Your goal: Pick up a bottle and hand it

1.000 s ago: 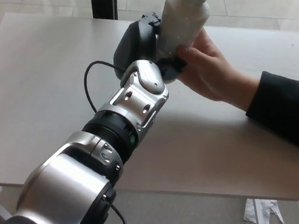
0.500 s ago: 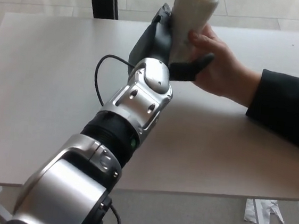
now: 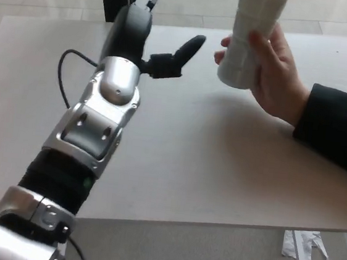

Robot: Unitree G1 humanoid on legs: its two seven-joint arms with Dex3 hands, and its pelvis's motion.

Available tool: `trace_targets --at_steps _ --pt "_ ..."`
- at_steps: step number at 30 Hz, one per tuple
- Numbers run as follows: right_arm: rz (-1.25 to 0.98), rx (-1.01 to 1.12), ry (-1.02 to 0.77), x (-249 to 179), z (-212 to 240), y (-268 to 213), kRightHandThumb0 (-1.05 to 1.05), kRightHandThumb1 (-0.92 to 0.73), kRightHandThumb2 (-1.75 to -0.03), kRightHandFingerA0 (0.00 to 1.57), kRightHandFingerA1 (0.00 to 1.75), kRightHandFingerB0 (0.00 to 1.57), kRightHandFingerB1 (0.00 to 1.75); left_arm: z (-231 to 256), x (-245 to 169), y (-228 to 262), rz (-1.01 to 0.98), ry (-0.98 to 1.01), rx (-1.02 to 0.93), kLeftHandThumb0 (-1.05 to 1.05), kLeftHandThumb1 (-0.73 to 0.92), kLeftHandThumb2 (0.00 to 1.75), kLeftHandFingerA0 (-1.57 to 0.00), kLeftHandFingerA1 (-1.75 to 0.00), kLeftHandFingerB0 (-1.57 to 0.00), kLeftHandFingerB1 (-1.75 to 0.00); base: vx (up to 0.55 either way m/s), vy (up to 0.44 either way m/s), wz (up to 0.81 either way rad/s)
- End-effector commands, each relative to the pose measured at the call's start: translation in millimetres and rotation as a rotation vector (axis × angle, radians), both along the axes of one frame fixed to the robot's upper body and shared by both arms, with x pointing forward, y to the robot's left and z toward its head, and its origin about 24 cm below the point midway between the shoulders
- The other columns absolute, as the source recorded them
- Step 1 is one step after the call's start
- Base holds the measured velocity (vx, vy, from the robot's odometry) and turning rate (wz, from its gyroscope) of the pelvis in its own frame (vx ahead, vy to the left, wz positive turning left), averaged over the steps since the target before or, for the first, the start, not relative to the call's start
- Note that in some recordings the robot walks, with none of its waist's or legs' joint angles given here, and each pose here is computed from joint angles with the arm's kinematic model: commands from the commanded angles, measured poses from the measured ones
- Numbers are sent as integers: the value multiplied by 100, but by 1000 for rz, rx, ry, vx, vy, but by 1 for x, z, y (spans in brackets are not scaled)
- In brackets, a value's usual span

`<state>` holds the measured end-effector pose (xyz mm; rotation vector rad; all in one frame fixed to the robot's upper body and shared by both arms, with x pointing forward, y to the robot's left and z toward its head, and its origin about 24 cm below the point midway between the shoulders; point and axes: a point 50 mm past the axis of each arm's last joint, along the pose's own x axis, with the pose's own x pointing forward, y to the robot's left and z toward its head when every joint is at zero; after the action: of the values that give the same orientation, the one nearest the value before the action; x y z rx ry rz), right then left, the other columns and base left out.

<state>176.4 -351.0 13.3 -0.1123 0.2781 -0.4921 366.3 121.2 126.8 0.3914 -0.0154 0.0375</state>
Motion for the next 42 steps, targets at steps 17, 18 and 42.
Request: trace_targets --at_steps 17,18,42 --pt "-177 -39 18 -27 11 -34 -58 -70 -62 110 125 37 52 58 -358 371 992 9 106 -82 46 87 -75 -79 -6 -49 0 0 0" --pt "-182 -36 21 -28 9 -34 -58 -49 -96 113 116 33 60 46 -360 375 997 47 88 -83 46 87 -72 -77 -7 -48 0 0 0" --pt "-193 -14 28 -34 4 -33 -70 -57 -59 112 153 35 54 -121 -293 301 612 454 -210 -59 37 53 -71 -52 -49 -37 0 0 0"
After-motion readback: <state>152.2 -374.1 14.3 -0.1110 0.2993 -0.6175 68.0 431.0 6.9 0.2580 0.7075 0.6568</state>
